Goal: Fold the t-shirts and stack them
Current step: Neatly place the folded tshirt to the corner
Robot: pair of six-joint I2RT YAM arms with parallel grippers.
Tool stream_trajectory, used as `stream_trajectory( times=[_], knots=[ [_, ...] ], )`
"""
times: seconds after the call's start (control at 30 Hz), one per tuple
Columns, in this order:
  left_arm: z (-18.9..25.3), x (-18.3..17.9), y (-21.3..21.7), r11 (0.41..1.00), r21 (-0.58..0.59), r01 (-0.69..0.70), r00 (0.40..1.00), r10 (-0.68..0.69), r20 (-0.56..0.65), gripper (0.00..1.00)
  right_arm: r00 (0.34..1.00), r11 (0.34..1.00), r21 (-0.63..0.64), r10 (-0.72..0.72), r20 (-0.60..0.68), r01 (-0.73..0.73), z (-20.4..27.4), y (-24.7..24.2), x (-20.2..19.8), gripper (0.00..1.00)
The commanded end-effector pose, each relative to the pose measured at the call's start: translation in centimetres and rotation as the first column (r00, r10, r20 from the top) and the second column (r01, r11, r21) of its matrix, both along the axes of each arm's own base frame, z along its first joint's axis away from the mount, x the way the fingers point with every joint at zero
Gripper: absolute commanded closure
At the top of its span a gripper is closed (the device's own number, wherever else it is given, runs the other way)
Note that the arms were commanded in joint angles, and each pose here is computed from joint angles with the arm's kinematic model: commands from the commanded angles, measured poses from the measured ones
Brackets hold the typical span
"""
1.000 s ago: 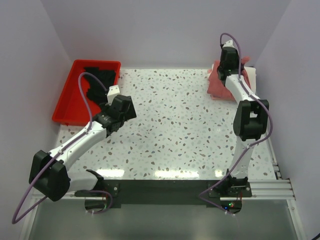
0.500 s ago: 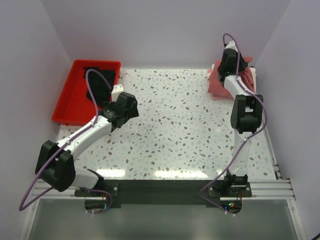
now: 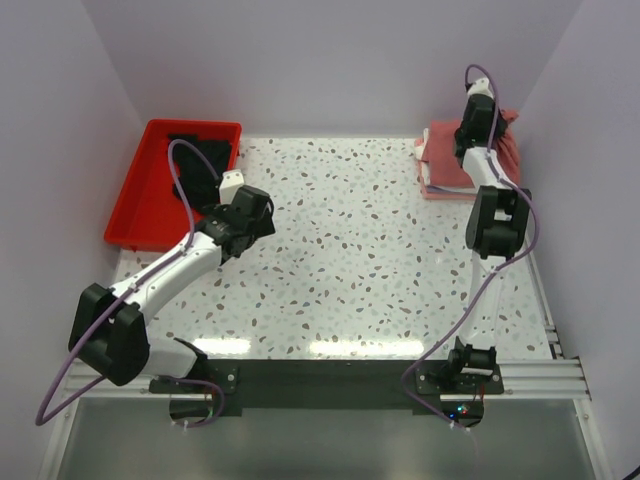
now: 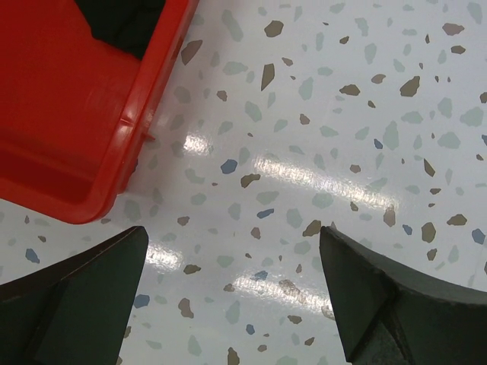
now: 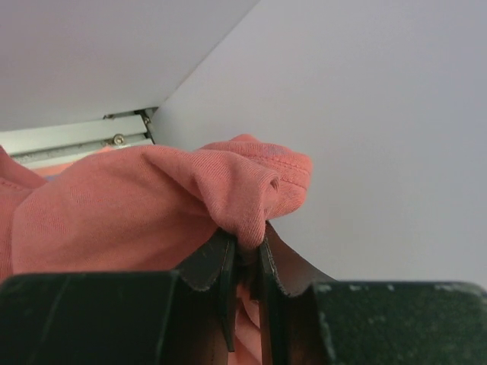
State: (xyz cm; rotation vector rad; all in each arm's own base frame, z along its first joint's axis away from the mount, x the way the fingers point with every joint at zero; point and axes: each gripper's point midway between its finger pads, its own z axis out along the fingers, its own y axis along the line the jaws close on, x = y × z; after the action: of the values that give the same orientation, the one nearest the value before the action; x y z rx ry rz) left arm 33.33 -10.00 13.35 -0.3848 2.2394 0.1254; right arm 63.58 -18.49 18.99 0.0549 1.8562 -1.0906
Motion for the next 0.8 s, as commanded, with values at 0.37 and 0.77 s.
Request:
stream_trajectory(
  times=[0.37,0.77],
  knots=[
    [1.6,0.6,0.6,0.999,-0.01,-0.047,0.997,0.048,0.057,0.0,0.992,0.996,0.063,0.056,0.111,-0.063,1.0,1.0,2.2,0.43],
    [1.6,0.3,0.2,0.999,-0.043,-0.032,0.997,0.035,0.063,0.0,0.979,0.976,0.197,0.059,0.193,-0.098,3.3,2.5,1.4,0.01]
  ],
)
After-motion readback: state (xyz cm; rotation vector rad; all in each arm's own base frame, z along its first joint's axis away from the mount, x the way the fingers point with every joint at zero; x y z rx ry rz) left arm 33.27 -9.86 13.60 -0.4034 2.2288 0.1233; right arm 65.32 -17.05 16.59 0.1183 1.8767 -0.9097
